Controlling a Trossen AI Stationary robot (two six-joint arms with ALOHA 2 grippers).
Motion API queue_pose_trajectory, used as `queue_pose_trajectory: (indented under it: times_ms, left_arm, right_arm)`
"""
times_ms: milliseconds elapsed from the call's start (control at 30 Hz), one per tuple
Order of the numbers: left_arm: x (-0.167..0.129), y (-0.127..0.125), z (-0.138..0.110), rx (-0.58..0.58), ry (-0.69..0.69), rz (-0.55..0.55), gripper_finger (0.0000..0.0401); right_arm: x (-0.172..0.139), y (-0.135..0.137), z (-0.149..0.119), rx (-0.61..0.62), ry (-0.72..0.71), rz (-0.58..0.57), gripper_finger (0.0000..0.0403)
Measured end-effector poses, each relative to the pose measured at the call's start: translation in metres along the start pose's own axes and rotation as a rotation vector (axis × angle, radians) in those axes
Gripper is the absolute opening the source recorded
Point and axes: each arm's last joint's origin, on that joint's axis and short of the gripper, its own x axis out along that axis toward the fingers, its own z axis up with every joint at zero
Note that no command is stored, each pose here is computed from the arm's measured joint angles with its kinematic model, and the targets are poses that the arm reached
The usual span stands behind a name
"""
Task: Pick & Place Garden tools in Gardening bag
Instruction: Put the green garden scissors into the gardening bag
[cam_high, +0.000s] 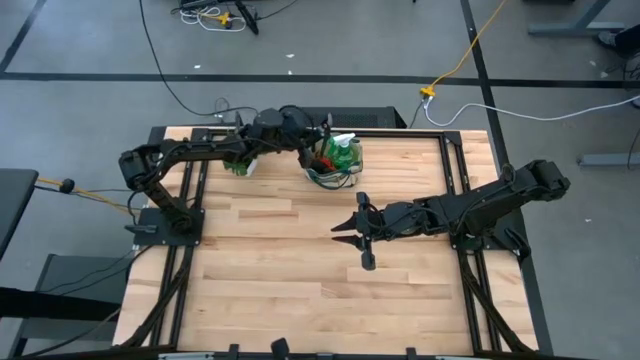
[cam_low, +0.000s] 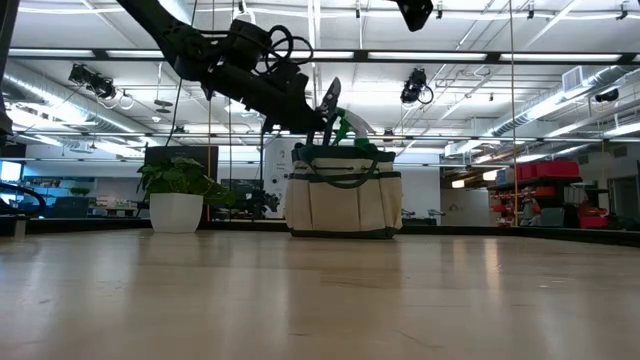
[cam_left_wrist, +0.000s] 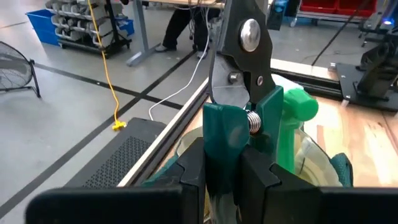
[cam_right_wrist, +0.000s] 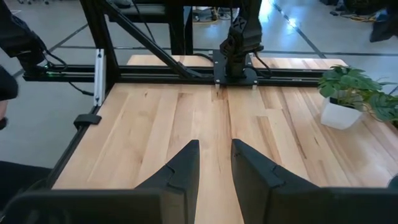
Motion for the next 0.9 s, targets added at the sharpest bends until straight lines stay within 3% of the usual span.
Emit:
queue_pose_trajectory:
  times_ms: [233, 567, 900]
  left_arm:
    - [0.001, -0.009, 0.002, 0.022, -0.015, -0.006, 0.0059]
    - [0.021, -0.008, -0.028, 0.039, 0.091, 0.052, 0.0059]
    - [0.023, -0.006, -0.039, 0.092, 0.173, 0.105, 0.0059]
  right_arm:
    - [0.0, -0.001, 0.0, 0.0, -0.003, -0.033, 0.0091]
    - [0.0, -0.001, 0.0, 0.001, -0.002, -0.033, 0.0091]
    - [0.0, -0.001, 0.0, -0.012, -0.001, -0.032, 0.0091]
